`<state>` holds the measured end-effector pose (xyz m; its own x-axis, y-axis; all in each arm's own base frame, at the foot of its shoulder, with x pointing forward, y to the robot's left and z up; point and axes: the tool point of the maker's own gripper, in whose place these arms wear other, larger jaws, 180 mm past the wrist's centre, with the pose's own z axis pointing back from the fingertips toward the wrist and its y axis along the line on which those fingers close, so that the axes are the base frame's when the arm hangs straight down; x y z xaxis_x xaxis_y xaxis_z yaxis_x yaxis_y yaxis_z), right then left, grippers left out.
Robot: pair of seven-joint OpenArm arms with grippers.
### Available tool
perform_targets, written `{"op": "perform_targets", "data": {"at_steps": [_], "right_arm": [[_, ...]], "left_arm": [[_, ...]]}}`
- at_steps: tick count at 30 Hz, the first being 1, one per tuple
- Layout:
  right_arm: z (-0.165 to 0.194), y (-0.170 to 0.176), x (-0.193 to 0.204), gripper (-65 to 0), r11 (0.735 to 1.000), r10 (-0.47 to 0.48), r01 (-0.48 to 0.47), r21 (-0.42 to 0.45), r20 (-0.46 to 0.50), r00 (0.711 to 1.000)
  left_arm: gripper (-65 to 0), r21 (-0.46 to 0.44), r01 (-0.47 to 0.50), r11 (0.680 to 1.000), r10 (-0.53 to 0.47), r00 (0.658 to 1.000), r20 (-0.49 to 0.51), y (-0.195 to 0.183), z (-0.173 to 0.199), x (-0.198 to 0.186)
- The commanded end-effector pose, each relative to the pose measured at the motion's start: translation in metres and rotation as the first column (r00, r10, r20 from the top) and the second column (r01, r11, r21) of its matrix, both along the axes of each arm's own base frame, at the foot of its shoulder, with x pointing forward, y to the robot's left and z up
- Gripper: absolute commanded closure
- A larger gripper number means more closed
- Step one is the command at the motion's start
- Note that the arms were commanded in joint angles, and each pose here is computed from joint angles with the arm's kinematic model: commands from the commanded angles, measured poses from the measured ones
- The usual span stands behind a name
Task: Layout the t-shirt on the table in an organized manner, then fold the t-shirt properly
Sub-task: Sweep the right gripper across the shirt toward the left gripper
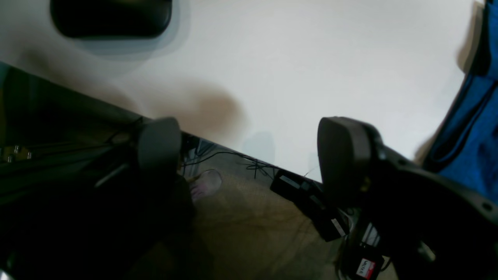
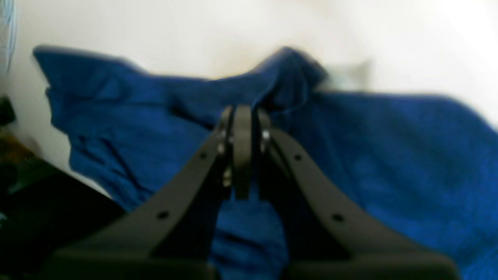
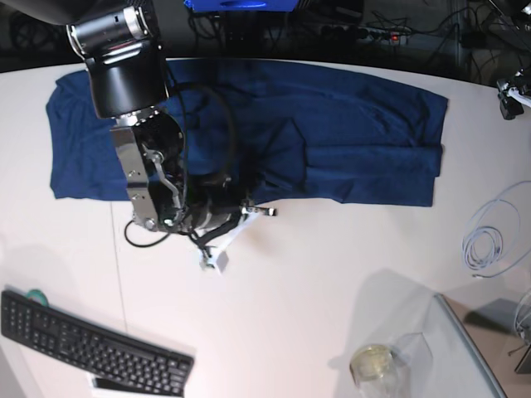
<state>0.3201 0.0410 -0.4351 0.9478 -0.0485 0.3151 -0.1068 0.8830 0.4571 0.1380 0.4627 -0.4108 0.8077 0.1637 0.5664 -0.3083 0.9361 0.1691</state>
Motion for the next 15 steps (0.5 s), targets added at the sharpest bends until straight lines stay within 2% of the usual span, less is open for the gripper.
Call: {"op": "perform_targets", "data": {"at_steps": [1, 3, 7, 12, 15], "right_arm": [[0.023, 0.025, 0.003, 0.0, 0.997, 0.067, -0.069, 0.038, 0.056, 0.996], [0.035, 0.05, -0.009, 0.0, 0.985, 0.167, -0.171, 0.027, 0.106, 0.98], [0.047, 0.101, -0.041, 0.0, 0.929, 0.366, -0.37, -0.009, 0.161, 0.916], [0.057, 0.129, -0.054, 0.0, 0.873, 0.485, -0.485, -0.055, 0.206, 0.85], [0.065, 0.135, -0.051, 0.0, 0.865, 0.497, -0.497, -0.06, 0.23, 0.837]], "left_arm": [[-52.7, 0.042, 0.006, 0.999, -0.007, 1.0, 0.026, 0.013, 0.016, 0.005], [-52.7, 0.045, 0.007, 0.999, -0.008, 1.0, 0.027, 0.013, 0.017, 0.006], [-52.7, 0.047, 0.013, 0.999, -0.014, 1.0, 0.025, 0.012, 0.017, 0.007], [-52.7, 0.048, 0.015, 0.999, -0.016, 1.0, 0.023, 0.012, 0.017, 0.007], [-52.7, 0.046, 0.014, 0.999, -0.015, 1.0, 0.022, 0.011, 0.016, 0.006]]}}
